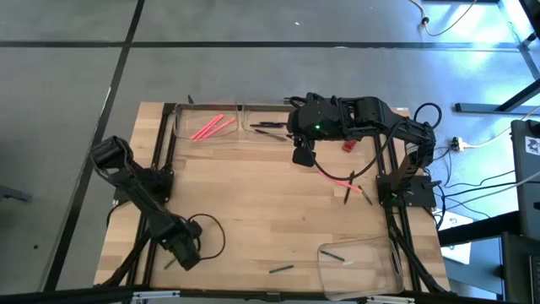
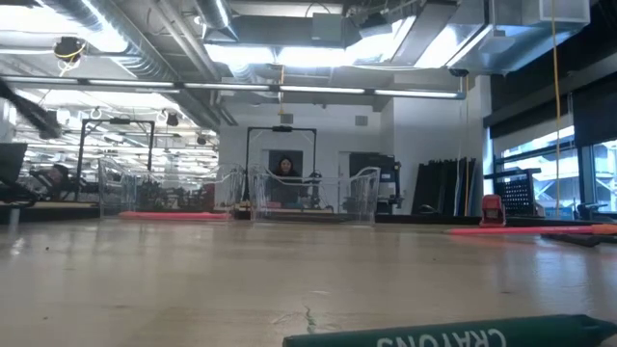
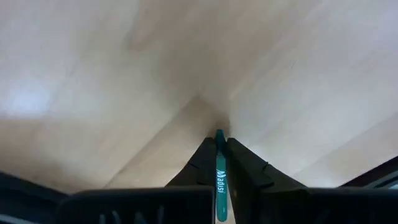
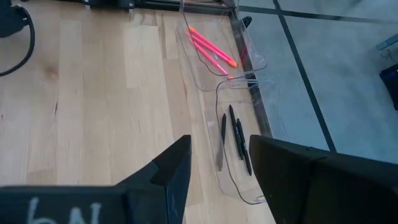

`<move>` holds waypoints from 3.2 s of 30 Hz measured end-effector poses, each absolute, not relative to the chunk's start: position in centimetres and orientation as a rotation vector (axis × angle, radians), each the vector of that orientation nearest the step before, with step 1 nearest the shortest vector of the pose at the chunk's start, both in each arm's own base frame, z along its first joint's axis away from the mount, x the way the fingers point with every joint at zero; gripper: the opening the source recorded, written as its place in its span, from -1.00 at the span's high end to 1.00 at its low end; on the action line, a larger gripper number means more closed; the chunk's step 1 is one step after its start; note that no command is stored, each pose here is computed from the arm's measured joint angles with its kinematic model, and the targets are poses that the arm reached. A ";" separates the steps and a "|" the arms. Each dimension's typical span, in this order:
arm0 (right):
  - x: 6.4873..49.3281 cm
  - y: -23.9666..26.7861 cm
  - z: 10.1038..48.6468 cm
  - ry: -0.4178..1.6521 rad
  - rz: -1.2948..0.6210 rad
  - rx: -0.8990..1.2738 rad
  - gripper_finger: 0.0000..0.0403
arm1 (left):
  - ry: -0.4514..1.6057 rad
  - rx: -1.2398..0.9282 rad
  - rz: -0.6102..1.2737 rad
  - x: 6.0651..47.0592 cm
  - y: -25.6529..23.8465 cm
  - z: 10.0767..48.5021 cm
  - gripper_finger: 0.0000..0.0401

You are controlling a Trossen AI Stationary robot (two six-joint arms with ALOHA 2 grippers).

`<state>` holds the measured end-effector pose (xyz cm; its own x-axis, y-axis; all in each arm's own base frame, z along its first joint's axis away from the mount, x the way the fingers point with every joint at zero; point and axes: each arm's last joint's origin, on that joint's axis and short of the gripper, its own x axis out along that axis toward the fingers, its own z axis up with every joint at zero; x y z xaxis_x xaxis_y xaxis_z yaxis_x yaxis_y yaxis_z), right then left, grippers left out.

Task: Sort crayons/erasers/pens/pencils in bins
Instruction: Put the green crayon into the bottom transparent bin

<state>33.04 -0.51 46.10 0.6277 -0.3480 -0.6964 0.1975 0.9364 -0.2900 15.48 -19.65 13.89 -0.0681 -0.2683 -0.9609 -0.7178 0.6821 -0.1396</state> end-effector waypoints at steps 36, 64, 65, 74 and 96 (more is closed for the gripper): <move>33.2 -0.5 46.2 0.815 -0.316 -0.189 0.18 | 1.450 -0.676 0.402 21.3 -13.1 13.9 0.56; 33.2 -0.5 46.2 0.815 -0.317 -0.185 0.18 | 1.502 -0.601 0.469 20.5 -14.8 15.9 0.58; 33.2 -0.5 46.2 0.815 -0.317 -0.185 0.18 | 1.497 -0.601 0.470 20.4 -14.9 15.9 0.58; 33.2 -0.5 46.2 0.815 -0.317 -0.185 0.18 | 1.437 -0.611 0.469 20.3 -15.7 15.9 0.58; 33.2 -0.5 46.2 0.818 -0.313 -0.192 0.18 | 1.529 -0.549 0.508 20.8 -16.1 13.3 0.60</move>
<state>33.17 -0.50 46.22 0.6415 -0.3465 -0.6845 0.1994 0.9368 -0.2873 20.82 -16.12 13.32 -0.0132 -0.0314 -0.9994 -0.6236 0.7816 -0.0163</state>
